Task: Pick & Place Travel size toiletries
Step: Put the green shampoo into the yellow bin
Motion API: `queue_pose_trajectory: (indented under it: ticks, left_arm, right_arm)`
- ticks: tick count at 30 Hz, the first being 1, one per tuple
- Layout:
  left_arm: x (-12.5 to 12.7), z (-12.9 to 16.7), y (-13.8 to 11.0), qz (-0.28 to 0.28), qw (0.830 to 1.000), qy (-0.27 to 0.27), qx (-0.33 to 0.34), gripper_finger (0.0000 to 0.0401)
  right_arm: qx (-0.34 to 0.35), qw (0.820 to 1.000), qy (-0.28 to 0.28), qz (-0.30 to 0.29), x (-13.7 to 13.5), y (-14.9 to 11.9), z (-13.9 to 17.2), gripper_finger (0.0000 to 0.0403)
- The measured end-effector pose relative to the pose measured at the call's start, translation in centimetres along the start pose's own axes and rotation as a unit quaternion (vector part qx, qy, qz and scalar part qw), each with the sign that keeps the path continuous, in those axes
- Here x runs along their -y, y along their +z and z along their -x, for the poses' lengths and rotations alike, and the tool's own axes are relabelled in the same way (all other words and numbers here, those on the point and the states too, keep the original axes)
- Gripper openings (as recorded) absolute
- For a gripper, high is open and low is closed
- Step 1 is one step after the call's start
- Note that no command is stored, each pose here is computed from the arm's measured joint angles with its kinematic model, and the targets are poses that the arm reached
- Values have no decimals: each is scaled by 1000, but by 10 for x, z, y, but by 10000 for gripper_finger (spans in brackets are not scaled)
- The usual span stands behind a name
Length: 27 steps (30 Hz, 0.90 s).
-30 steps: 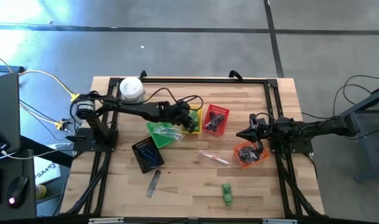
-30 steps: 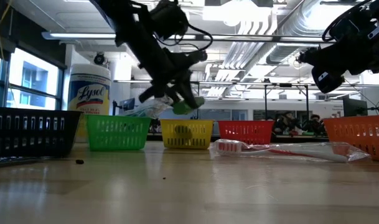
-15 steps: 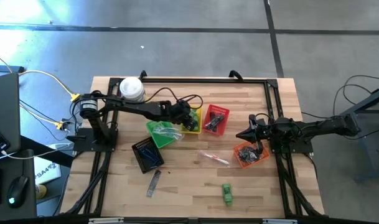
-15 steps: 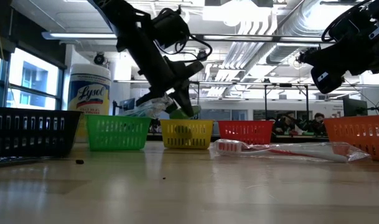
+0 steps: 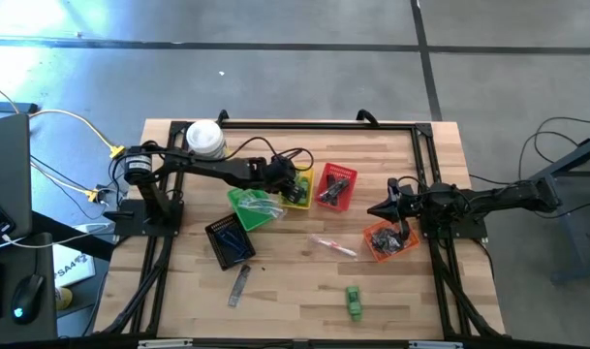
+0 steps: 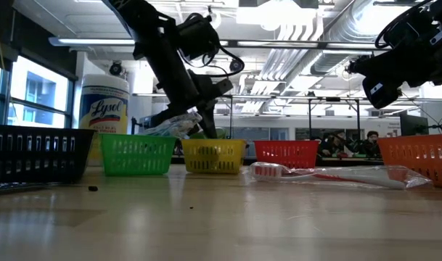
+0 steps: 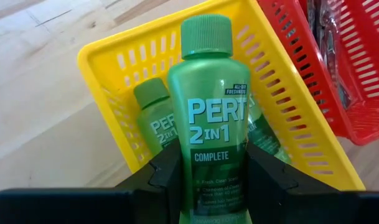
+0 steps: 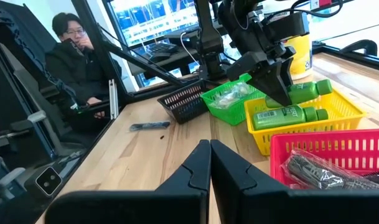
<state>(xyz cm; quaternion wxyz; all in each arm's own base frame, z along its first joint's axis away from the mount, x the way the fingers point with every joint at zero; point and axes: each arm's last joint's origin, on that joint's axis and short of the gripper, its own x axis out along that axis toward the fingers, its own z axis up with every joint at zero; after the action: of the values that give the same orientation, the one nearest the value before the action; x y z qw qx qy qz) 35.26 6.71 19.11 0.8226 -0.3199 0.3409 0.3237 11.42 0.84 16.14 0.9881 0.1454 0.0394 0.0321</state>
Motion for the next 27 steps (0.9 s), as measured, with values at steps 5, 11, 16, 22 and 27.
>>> queue_pose_trajectory:
  ticks: [5,11,16,22,27]
  left_arm:
    - [0,0,0,0,1000,0,1,120]
    - [0,0,0,-2,1000,-1,1,121]
    - [0,0,0,-4,1000,-1,1,150]
    - [1,0,0,-3,1000,-9,-2,187]
    - [2,0,0,-3,1000,-18,-11,192]
  right_arm:
    - [0,1000,0,0,0,0,0,2]
    - [0,1000,0,0,0,0,0,2]
    - [0,1000,0,0,0,0,0,2]
    - [0,1000,0,0,0,0,0,2]
    - [0,1000,0,-7,0,0,0,2]
